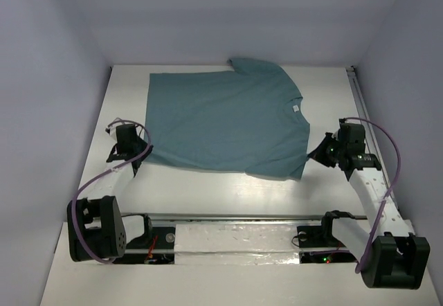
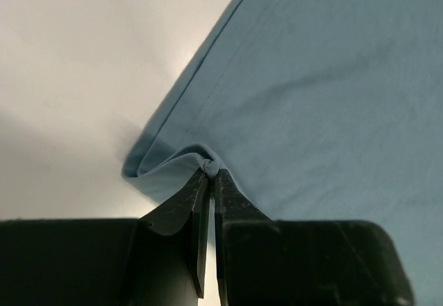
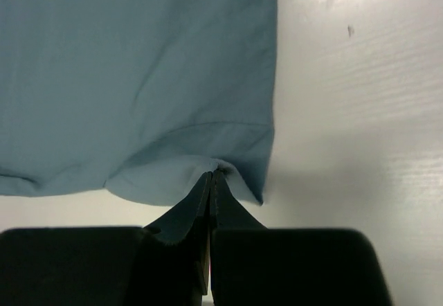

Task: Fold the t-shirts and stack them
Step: Flatten out the tshirt, then fold the flattened tshirt in 1/3 of the way

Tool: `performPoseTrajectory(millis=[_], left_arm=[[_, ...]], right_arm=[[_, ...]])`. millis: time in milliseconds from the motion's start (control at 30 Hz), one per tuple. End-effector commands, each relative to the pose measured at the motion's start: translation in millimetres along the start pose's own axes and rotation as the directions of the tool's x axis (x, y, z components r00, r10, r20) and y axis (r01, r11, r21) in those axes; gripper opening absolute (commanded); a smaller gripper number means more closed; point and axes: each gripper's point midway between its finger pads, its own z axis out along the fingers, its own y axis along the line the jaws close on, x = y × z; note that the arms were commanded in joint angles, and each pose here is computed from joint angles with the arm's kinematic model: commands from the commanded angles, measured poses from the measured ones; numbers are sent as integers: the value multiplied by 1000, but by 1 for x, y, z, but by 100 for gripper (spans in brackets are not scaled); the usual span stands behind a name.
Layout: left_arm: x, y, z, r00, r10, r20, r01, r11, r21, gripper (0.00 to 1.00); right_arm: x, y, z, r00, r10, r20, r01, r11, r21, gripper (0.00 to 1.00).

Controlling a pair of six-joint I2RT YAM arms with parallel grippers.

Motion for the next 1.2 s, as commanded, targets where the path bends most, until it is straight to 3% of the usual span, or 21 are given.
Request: performPoseTrajectory(millis=[0,100,267,500,600,833,1167], left_arm=[[9,-1,-4,998,-66,-18,66,997,27,0],[5,-1,-13,997,-71,3,71,997,32,0],[-6,-2,-26,998,-56,32,55,998,25,0],[-41,-19,-18,996,-49,75,49,999,-3,0],[-59,-34,-11,994,-54,91,53,999,13,0],[-90,-64,14,993,-60,105,58,998,28,0],[-84,-65,70,999,-34,30,35,999,-40,0]], right_arm=[[11,8,-19,996,61,-60,-62,998,-7,0],[23,10,-33,990,72,-119,-73,997,-3,0],[22,11,-40,992,73,-102,-75,997,-8,0],[-69,33,-11,997,13,77,-13,1000,-1,0],[-106,47,7,995,-2,102,3,1000,-8,0],[-172,61,53,990,-37,134,34,999,24,0],[-227,79,124,990,-73,121,75,997,-11,0]])
